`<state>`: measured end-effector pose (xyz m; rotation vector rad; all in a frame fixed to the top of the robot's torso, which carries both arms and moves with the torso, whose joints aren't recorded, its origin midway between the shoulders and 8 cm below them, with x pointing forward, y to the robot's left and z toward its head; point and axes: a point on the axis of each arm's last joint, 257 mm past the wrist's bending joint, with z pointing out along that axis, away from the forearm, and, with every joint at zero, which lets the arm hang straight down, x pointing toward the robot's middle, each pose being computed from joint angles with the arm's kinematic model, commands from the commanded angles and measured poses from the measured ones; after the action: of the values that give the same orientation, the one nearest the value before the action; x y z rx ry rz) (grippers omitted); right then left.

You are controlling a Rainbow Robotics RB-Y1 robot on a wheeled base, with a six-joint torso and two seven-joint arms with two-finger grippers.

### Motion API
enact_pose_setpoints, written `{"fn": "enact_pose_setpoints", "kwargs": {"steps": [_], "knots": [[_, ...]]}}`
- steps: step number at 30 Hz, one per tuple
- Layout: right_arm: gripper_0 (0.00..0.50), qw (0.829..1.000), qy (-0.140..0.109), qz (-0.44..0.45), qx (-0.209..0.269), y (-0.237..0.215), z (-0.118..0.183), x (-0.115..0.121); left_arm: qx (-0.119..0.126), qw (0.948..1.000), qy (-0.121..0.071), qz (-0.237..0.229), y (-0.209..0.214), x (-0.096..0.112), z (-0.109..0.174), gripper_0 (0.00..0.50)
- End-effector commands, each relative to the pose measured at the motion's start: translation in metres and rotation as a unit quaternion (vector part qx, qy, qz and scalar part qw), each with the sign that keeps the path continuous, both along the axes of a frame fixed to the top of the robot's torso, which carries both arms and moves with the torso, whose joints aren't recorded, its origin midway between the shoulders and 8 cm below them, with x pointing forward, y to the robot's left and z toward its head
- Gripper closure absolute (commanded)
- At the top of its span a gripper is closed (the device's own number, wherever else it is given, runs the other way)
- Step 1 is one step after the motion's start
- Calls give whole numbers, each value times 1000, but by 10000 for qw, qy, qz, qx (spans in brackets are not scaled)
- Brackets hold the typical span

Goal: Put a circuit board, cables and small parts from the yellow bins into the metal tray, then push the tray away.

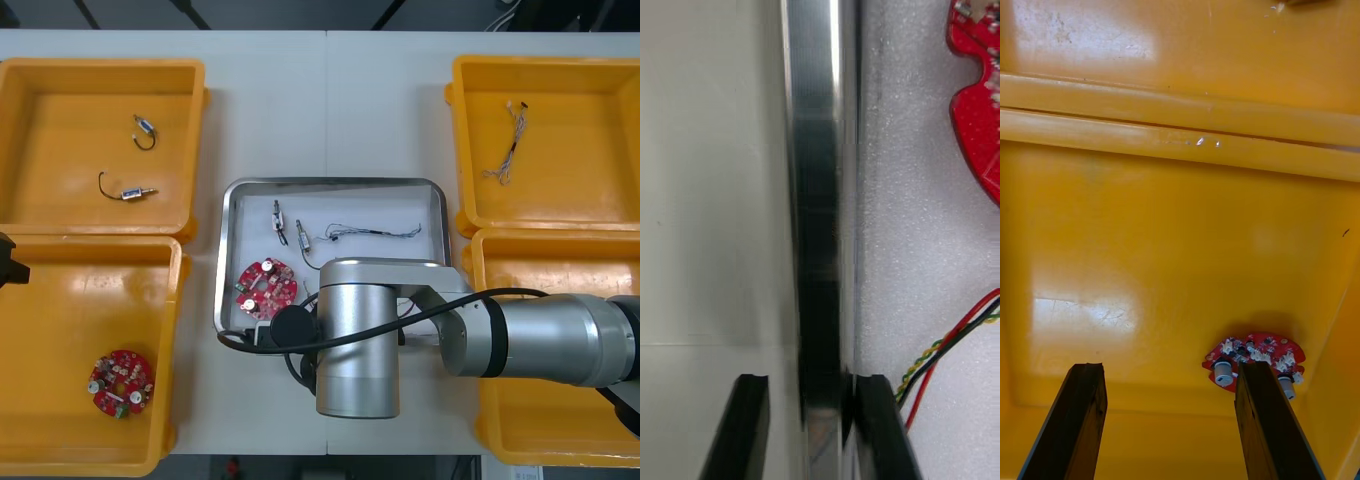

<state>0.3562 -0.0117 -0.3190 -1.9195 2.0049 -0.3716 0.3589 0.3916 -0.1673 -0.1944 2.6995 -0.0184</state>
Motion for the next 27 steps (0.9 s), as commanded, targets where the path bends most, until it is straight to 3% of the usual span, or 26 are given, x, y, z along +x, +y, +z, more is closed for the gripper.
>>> {"fn": "enact_pose_setpoints", "kwargs": {"steps": [1, 3, 10, 21, 27], "knots": [[476, 9999, 78, -34, 140, 11, -5, -12, 110, 9997, -146, 174, 11, 5, 19, 0], [500, 9999, 83, -26, 136, 11, -5, -12, 110, 9997, -146, 174, 11, 5, 19, 0], [500, 9999, -148, -45, 48, 2, 4, 6, 110, 9997, -146, 174, 11, 5, 19, 0], [500, 9957, -917, 67, -120, 4, 58, 60, 110, 9997, -146, 174, 11, 5, 19, 0], [500, 9928, -1166, -49, -251, -1, 74, 86, 110, 9997, -146, 174, 11, 5, 19, 0]]}}
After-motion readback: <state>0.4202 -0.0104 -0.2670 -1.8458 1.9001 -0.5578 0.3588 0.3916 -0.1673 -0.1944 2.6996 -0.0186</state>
